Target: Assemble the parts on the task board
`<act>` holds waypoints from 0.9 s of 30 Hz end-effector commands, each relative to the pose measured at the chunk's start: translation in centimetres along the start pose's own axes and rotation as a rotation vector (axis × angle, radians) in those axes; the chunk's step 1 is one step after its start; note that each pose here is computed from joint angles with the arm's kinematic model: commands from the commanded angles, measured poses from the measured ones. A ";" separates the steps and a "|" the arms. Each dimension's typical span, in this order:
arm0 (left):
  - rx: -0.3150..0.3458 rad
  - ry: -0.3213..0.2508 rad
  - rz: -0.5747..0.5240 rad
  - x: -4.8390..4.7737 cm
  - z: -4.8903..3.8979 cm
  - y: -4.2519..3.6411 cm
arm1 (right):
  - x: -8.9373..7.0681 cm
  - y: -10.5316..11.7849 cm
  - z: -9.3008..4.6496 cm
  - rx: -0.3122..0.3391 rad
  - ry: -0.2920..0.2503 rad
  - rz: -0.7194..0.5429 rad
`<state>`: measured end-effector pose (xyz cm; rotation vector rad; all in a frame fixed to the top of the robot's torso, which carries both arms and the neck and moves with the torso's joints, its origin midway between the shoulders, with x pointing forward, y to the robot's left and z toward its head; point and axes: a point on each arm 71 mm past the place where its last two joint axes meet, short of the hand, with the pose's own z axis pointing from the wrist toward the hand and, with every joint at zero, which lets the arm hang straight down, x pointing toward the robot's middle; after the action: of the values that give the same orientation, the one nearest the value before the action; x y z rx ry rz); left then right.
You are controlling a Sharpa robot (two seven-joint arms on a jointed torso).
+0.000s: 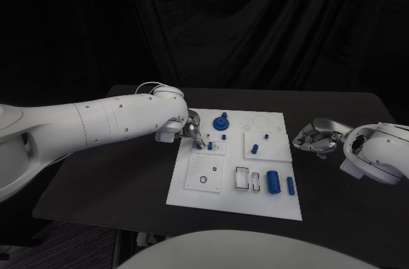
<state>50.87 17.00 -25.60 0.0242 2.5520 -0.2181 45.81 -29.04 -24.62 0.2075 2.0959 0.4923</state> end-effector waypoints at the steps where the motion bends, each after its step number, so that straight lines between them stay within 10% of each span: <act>1: -0.022 0.011 -0.005 0.75 0.46 0.32 | 0.2 -0.2 0.0 0.019 0.014 -0.006; 27: -0.032 -0.016 -0.030 0.89 0.29 0.98 | 0.3 -0.2 0.0 0.022 0.022 -0.008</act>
<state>50.65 17.51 -25.67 -0.0121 2.5373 -0.2223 45.77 -29.06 -24.70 0.2065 2.1077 0.4868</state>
